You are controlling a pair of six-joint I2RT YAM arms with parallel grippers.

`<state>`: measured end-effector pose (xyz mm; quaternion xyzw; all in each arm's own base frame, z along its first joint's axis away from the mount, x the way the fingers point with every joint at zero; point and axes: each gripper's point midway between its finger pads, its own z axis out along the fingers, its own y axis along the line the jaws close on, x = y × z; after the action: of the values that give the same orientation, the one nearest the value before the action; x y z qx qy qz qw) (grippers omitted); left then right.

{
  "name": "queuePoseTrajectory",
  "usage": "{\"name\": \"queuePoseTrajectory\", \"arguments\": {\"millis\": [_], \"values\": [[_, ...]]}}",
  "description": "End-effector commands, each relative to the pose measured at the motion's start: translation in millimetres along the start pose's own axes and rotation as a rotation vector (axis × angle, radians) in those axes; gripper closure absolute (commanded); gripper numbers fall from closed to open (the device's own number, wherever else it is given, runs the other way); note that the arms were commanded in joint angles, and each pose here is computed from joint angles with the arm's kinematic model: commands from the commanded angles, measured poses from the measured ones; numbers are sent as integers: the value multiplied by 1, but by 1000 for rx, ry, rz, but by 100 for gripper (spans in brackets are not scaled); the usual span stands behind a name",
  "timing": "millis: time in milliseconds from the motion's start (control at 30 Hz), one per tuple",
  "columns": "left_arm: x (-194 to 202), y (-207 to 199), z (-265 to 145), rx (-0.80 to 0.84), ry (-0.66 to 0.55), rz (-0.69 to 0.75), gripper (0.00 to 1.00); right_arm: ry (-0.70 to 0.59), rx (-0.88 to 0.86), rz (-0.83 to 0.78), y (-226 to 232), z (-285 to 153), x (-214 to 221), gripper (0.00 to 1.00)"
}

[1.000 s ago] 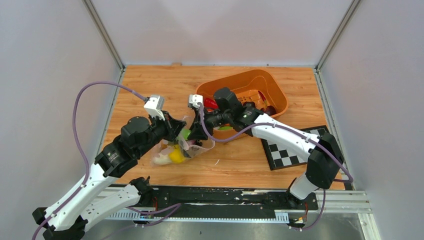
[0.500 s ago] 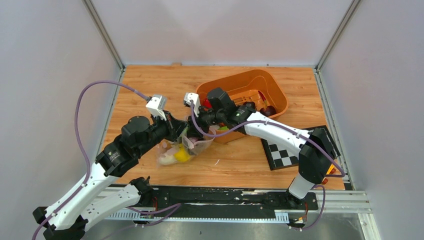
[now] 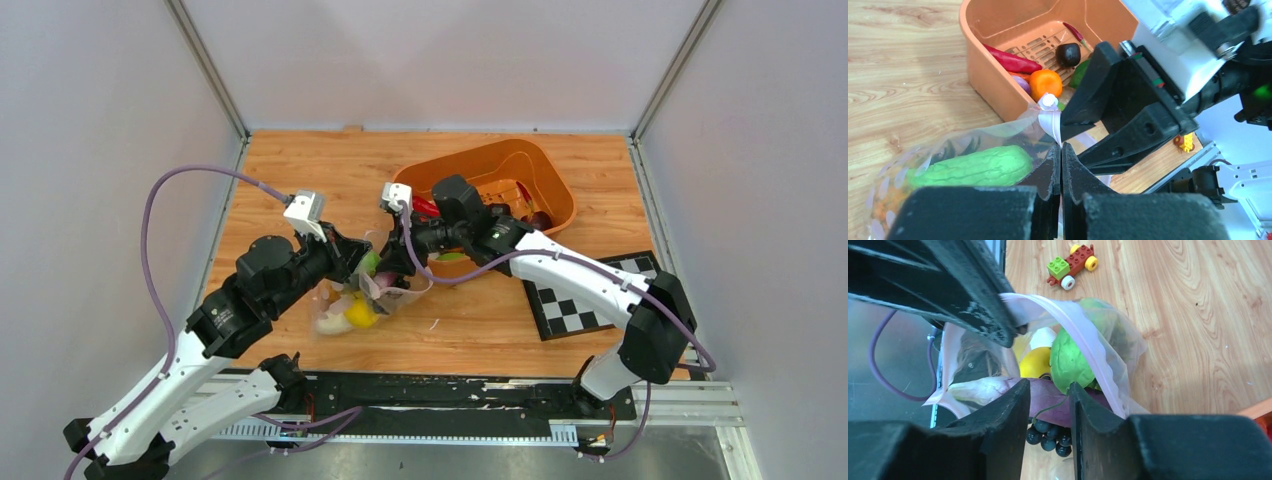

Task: Place the food in the zip-top bag and seal the zipper
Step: Place the fake vegetable in the zipper food storage bag.

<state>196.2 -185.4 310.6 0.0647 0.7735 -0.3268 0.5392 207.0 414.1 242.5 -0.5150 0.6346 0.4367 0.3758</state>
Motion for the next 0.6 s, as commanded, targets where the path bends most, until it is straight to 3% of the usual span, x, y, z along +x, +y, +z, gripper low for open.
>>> {"name": "queuePoseTrajectory", "arguments": {"millis": [0, 133, 567], "values": [[-29, -13, -5, 47, -108, -27, 99, -63, -53, -49, 13, -11, -24, 68], [-28, -16, -5, 60, -105, -28, 99, -54, -74, -39, 14, -6, -23, 74], [-27, -19, -3, 79, -101, -35, 99, 9, -8, 29, -11, 22, -4, 71]]}}
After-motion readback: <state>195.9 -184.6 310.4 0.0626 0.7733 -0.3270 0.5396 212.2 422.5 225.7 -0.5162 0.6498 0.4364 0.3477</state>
